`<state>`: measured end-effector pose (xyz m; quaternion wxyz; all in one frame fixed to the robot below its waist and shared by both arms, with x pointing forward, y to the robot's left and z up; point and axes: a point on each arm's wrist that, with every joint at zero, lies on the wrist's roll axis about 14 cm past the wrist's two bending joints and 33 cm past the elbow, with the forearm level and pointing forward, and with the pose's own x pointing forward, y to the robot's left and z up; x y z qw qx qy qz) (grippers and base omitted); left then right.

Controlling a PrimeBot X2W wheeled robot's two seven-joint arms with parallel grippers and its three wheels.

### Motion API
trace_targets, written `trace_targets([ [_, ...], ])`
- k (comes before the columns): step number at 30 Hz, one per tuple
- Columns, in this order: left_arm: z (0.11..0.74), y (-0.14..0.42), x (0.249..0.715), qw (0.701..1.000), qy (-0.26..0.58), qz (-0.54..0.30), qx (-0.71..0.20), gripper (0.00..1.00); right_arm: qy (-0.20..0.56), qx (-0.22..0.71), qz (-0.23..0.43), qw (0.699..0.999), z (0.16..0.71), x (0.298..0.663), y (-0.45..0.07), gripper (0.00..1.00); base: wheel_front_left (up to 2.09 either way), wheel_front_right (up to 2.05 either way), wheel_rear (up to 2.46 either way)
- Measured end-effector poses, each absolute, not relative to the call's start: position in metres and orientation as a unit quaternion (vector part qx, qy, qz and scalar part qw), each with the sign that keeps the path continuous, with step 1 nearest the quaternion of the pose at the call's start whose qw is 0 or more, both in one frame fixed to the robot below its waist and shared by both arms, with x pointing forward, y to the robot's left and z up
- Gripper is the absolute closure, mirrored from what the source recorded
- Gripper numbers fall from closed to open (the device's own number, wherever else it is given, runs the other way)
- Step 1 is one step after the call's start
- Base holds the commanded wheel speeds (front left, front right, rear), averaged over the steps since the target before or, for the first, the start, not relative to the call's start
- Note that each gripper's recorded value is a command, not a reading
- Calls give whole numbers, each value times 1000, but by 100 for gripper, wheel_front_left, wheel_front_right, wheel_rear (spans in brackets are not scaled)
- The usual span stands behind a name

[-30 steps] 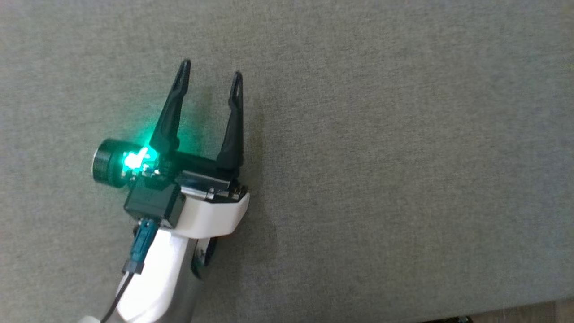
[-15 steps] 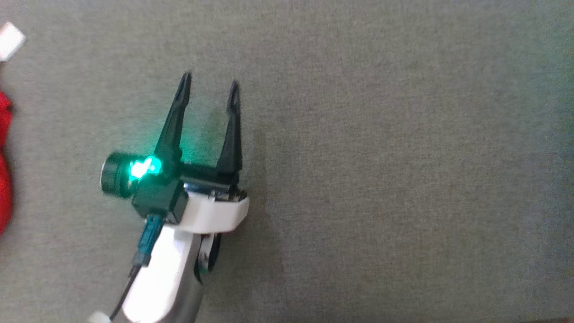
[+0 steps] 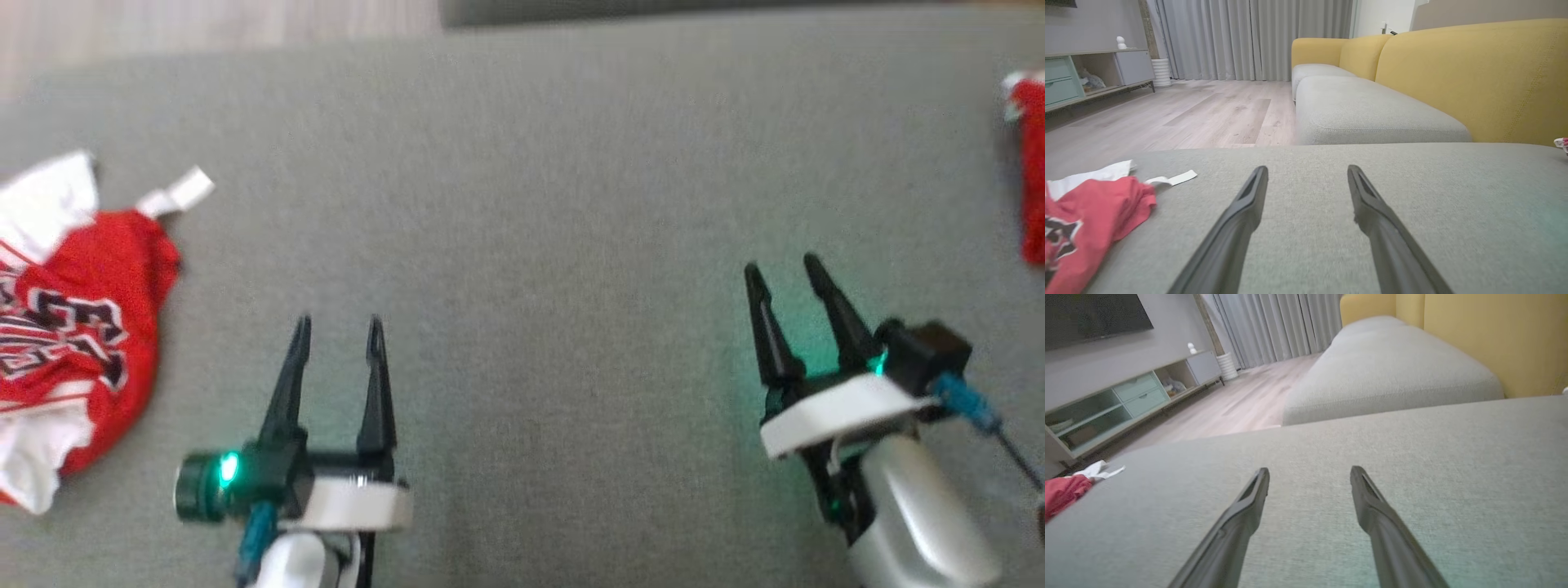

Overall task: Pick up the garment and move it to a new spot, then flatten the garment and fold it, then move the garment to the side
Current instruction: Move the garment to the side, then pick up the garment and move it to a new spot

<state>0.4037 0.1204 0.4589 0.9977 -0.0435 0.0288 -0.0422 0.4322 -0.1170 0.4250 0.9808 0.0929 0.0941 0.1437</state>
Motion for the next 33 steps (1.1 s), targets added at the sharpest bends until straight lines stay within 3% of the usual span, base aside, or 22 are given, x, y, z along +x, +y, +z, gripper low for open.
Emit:
trace_targets([
  [3,465,131,372,999,26,-27,-39,0,51,91,139,985,456,407,-111,0,0,0,0],
  [10,479,145,342,1000,4,-13,-24,0,30,74,131,988,469,365,-111,0,0,0,0],
  [33,466,155,332,999,26,-7,-21,0,16,75,119,990,477,364,-115,0,0,0,0],
])
